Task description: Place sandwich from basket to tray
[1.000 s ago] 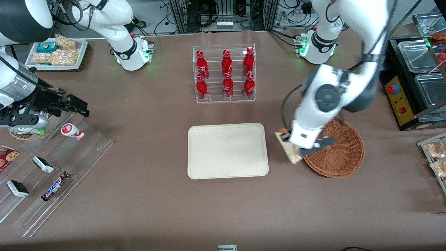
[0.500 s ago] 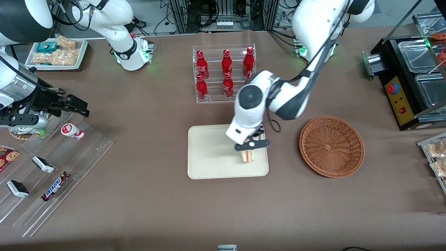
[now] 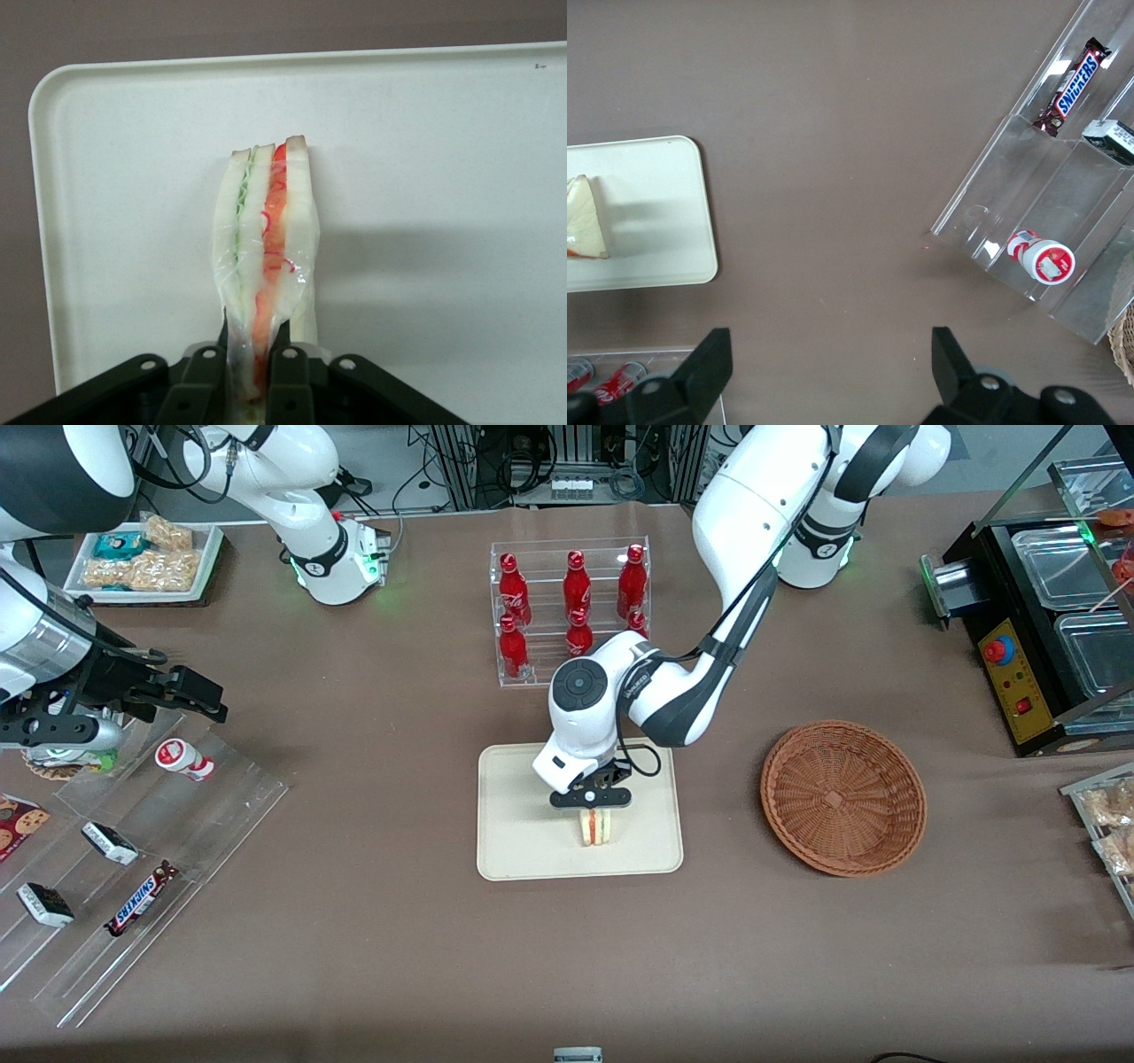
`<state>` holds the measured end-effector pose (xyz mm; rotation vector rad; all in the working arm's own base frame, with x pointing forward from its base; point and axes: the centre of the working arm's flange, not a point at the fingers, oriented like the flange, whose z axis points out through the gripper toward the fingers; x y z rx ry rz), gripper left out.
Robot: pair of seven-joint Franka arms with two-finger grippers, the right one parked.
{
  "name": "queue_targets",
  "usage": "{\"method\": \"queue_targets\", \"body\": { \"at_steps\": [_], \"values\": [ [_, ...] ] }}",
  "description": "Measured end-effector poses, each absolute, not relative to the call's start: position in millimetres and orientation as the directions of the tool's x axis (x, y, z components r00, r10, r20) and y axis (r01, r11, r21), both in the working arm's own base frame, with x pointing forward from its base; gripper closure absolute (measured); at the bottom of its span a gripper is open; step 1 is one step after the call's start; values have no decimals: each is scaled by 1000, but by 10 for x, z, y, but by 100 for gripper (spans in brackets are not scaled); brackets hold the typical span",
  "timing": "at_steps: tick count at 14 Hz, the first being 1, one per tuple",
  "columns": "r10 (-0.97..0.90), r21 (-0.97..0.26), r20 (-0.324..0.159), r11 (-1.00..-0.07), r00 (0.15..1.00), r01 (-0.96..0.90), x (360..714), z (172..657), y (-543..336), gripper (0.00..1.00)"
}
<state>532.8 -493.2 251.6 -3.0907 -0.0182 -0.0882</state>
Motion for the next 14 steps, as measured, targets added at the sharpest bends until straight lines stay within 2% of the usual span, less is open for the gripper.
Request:
{"method": "queue_targets", "body": {
  "at_steps": [3, 5, 8, 11, 14],
  "values": [
    [18, -44, 70, -999, 997, 21, 5386, 2582, -4911, 51],
    [50, -23, 102, -998, 994, 52, 5526, 2814, -4843, 31],
    [206, 21, 111, -979, 972, 205, 6030, 3711, -4127, 2],
    [355, 11, 100, -934, 929, 356, 6196, 4945, -2976, 0],
    [392, -25, 72, -919, 917, 394, 6049, 5505, -1842, 0]
  ]
}}
